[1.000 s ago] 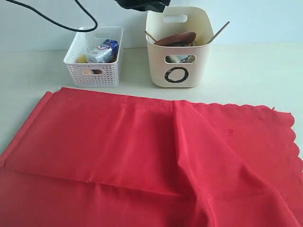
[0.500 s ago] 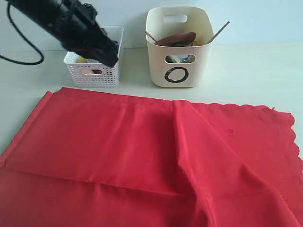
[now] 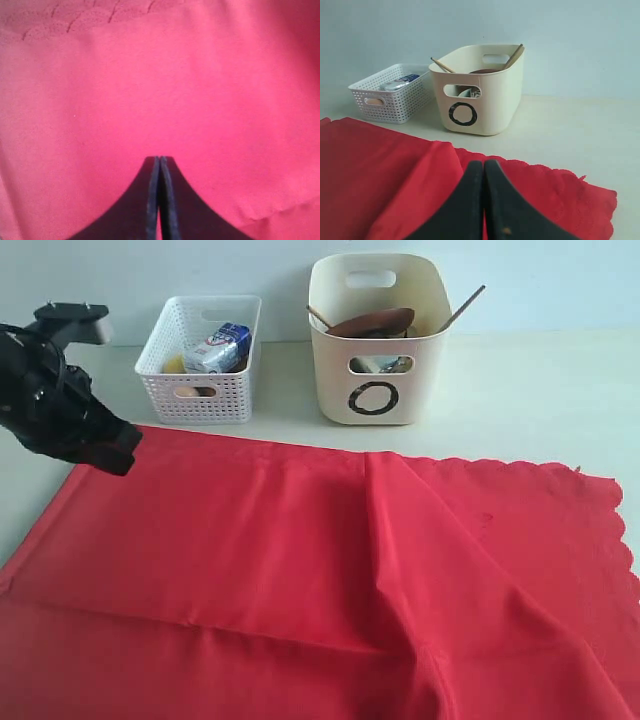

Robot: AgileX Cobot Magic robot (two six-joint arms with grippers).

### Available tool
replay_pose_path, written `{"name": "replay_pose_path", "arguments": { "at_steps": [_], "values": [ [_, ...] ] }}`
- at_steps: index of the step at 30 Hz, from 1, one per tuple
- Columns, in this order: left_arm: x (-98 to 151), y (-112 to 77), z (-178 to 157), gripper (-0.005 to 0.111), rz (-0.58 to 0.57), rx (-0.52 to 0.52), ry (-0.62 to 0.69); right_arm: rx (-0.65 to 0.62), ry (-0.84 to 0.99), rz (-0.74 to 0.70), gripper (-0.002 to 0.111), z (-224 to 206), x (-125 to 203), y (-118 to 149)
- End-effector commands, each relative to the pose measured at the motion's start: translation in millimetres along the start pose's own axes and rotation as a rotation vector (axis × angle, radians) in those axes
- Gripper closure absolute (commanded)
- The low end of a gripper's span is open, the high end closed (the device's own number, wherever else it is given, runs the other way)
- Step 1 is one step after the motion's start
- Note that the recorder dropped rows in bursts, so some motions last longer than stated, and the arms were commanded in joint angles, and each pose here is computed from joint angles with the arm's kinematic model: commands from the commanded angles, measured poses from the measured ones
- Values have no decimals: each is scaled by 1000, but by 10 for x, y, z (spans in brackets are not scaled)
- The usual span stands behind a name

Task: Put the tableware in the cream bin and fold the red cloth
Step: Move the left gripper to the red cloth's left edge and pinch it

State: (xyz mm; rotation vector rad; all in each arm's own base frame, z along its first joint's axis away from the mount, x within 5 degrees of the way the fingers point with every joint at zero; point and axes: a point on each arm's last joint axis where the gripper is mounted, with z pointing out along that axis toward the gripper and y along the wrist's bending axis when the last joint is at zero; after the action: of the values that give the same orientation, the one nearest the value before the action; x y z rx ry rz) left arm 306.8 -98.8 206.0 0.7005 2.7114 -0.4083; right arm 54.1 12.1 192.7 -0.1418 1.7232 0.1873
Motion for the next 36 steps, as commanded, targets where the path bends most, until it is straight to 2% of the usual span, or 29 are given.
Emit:
{"name": "replay_pose_path", "arguments": {
  "at_steps": [1, 3, 7, 9, 13, 21, 30, 36],
  "values": [
    [36, 62, 124, 103, -51, -28, -5, -2, -5, 0, 108, 1, 10, 0],
    [53, 94, 171, 94, -75, -47, 18, -2, -5, 0, 108, 1, 10, 0],
    [80, 202, 265, 58, -110, -132, 50, -2, -5, 0, 108, 1, 10, 0],
    [89, 257, 328, 46, -131, -170, 59, -2, -5, 0, 108, 1, 10, 0],
    [100, 366, 516, 34, -139, -226, 66, -2, -5, 0, 108, 1, 10, 0],
    [178, 499, 930, 24, -127, -245, 104, -2, -5, 0, 108, 1, 10, 0],
    [367, 566, 1311, 24, -145, -225, 213, -2, -5, 0, 108, 1, 10, 0],
    [503, 605, 1540, 29, -155, -215, 274, -2, -5, 0, 108, 1, 10, 0]
  ]
}}
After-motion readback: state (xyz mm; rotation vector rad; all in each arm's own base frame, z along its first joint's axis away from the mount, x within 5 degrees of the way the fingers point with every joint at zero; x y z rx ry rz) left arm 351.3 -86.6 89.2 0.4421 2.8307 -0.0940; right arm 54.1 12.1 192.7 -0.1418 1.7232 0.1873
